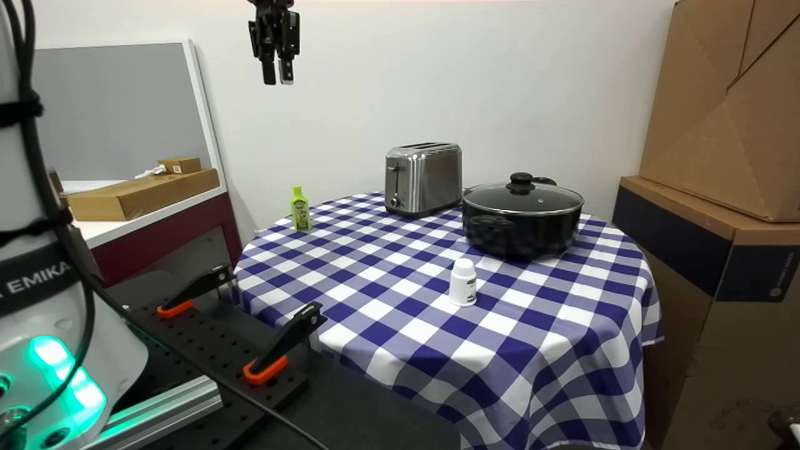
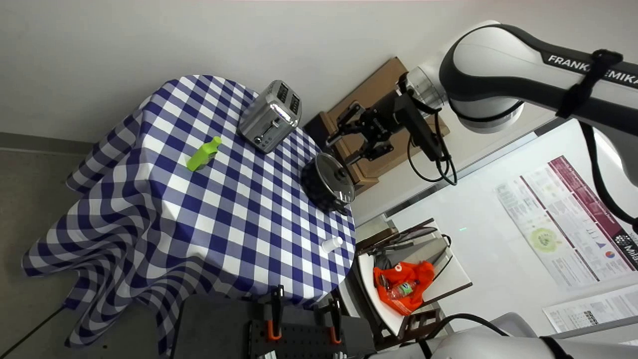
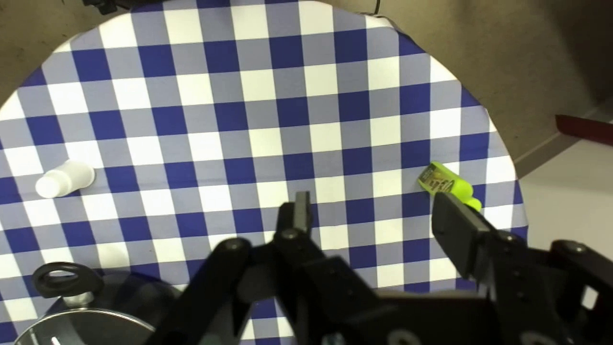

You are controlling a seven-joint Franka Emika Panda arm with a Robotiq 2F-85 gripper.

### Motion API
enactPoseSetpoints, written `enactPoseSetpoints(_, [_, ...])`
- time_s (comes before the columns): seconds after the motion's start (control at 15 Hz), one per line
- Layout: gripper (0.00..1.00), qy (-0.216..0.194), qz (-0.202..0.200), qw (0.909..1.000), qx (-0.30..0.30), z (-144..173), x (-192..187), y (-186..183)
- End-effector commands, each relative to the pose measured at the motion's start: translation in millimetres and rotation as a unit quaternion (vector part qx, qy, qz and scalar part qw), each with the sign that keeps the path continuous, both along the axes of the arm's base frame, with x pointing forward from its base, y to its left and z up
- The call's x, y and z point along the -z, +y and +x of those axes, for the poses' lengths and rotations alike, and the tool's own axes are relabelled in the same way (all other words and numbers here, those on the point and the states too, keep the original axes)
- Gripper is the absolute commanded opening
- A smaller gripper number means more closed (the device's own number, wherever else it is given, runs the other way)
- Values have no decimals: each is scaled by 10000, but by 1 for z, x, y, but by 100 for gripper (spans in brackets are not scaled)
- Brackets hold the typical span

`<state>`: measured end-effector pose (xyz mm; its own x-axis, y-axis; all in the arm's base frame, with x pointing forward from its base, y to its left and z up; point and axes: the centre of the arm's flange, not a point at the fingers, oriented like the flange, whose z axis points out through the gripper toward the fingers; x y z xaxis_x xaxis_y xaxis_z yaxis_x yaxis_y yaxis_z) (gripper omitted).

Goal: Press the button on the toaster.

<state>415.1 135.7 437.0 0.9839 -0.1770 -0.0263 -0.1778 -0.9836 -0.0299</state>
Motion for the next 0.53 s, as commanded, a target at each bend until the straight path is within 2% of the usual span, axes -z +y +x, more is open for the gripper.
enactPoseSetpoints(0.0, [99, -94, 91, 9999, -16, -22, -9, 14])
enactPoseSetpoints(0.13, [100, -73, -75, 9999, 99, -36, -21, 8])
enactPoseSetpoints(0.47, [100, 126, -393, 9956, 842, -84, -48, -21])
